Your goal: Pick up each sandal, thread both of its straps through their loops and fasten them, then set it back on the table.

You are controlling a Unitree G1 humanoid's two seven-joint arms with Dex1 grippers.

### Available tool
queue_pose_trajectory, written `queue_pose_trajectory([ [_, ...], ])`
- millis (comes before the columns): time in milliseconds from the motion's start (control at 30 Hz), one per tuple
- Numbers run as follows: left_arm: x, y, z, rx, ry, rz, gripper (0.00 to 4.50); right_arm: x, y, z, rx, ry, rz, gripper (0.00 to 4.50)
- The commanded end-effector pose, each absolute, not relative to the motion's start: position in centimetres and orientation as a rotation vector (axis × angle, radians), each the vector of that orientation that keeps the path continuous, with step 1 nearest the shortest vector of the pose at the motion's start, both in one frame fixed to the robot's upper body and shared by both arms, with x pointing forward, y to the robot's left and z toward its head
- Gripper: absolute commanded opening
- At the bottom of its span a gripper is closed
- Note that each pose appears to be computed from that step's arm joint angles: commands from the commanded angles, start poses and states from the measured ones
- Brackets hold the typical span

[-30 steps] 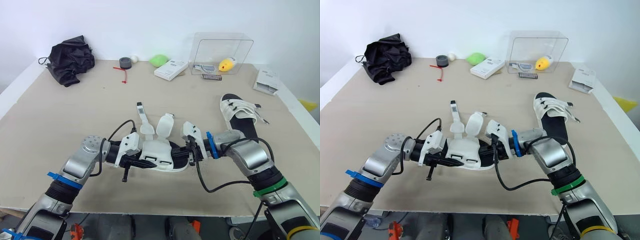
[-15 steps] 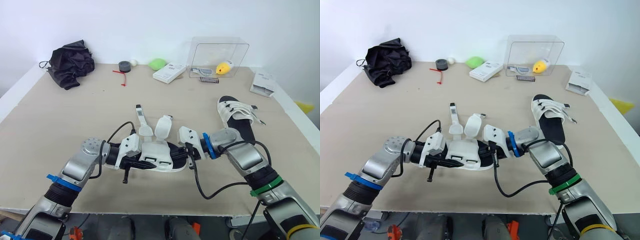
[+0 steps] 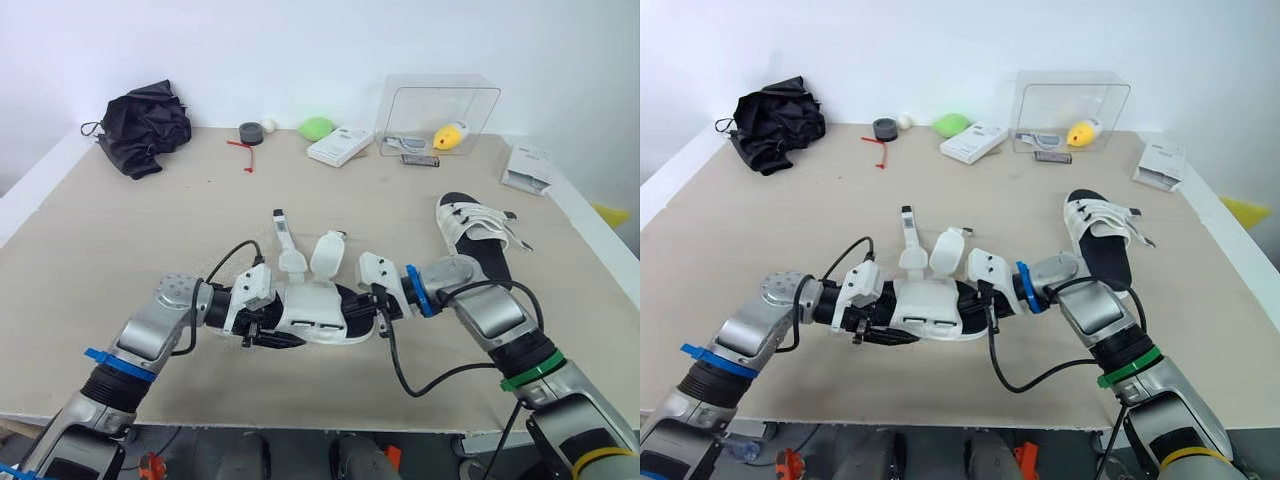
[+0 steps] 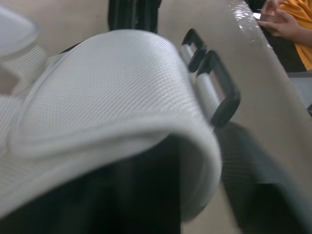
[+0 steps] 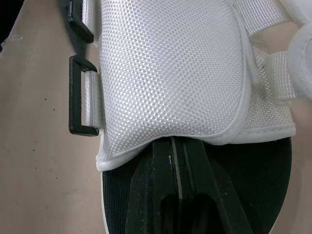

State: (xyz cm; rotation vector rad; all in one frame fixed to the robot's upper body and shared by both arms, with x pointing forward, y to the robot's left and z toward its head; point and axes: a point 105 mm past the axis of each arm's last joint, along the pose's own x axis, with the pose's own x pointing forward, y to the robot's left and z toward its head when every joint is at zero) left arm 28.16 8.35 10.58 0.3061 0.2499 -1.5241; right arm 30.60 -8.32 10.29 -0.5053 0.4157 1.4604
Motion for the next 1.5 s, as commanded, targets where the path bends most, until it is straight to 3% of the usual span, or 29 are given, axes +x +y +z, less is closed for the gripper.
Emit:
queue_pose_trajectory([
  [33,28.4,8.7,11.5,0.306,0.217,-1.510,4.45,29.9,-10.3,6.4,-0.509,0.619,1.413,0.00],
  [267,28.7,11.4,13.7,0.226,0.233,-1.450,4.45,29.6,-10.3,6.8,-0.495,0.613,1.424,0.00],
  [433,26.3,15.4,16.5,-0.011,0.516,-1.522,4.45,29.5,-10.2,6.5,-0.503,0.610,1.428,0.00],
  [533,28.4,16.1,18.0,-0.097,0.495,-1.432,4.45,29.6,-9.9,6.6,-0.494,0.601,1.432,0.00],
  [700,34.8,14.2,20.3,-0.295,0.310,-1.216,4.45,29.5,-9.5,6.8,-0.492,0.589,1.435,0.00],
  [867,36.1,11.2,20.2,-0.425,0.391,-1.216,4.45,29.2,-9.3,6.9,-0.490,0.581,1.437,0.00],
  [1000,38.6,10.3,19.7,-0.527,0.472,-1.082,4.45,29.1,-9.1,7.0,-0.490,0.577,1.432,0.00],
  [1167,38.5,12.1,20.6,-0.589,0.466,-1.071,4.45,29.1,-8.9,7.1,-0.485,0.568,1.423,0.00],
  [1367,39.3,16.0,18.9,-0.694,0.529,-0.856,4.45,29.0,-8.9,7.0,-0.484,0.569,1.425,0.00],
  [1500,39.3,15.9,17.7,-0.787,0.586,-0.808,4.45,29.2,-8.9,7.0,-0.486,0.568,1.425,0.00],
])
